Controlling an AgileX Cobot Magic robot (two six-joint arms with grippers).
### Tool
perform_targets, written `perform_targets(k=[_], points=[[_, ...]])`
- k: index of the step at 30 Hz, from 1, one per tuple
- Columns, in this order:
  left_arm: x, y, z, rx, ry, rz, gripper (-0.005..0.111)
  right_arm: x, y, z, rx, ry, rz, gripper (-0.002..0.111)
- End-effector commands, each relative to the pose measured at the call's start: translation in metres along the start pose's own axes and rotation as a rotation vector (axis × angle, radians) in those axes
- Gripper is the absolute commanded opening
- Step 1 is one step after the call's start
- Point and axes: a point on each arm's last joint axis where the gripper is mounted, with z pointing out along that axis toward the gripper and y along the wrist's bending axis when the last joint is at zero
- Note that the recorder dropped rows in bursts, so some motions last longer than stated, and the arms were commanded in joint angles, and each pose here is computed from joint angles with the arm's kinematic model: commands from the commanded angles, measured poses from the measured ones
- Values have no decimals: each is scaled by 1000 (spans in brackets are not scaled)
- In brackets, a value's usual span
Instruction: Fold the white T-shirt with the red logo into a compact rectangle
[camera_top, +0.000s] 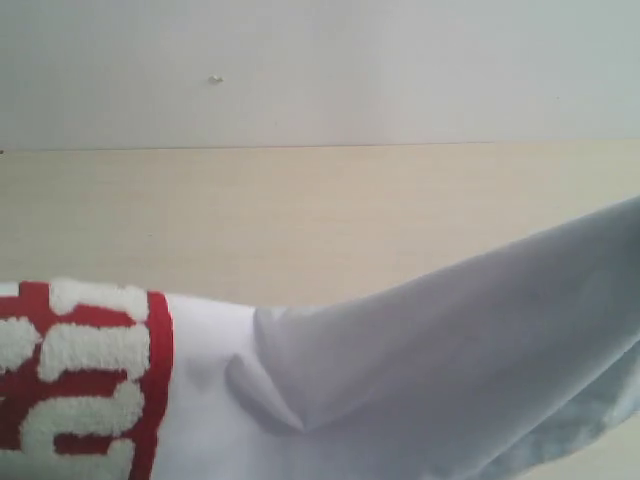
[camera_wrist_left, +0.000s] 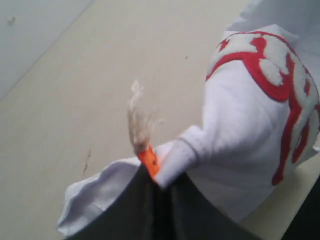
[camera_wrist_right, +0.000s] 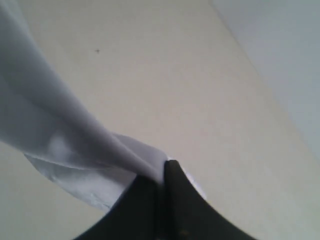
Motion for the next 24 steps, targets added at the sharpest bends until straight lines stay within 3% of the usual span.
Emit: perform_targets(k=[1,5,9,14,17,24], points=[[13,8,14,-70,119,110,0,19,11,26,-59,118,-13,0],[19,26,36,-151,282,133,0,34,-1,56,63,208,33,0],[8,49,76,-262,254,147,0,39,-12,91,83,238,43,0],[2,67,135,-254,317,201,0,42,-28,136,85,290,63,0],[3,81,174,-246,329,178,0,45,-37,163,92,321,51,0],[32,118,240,-256,347,105,0,59,-57,224,180,381,58,0]])
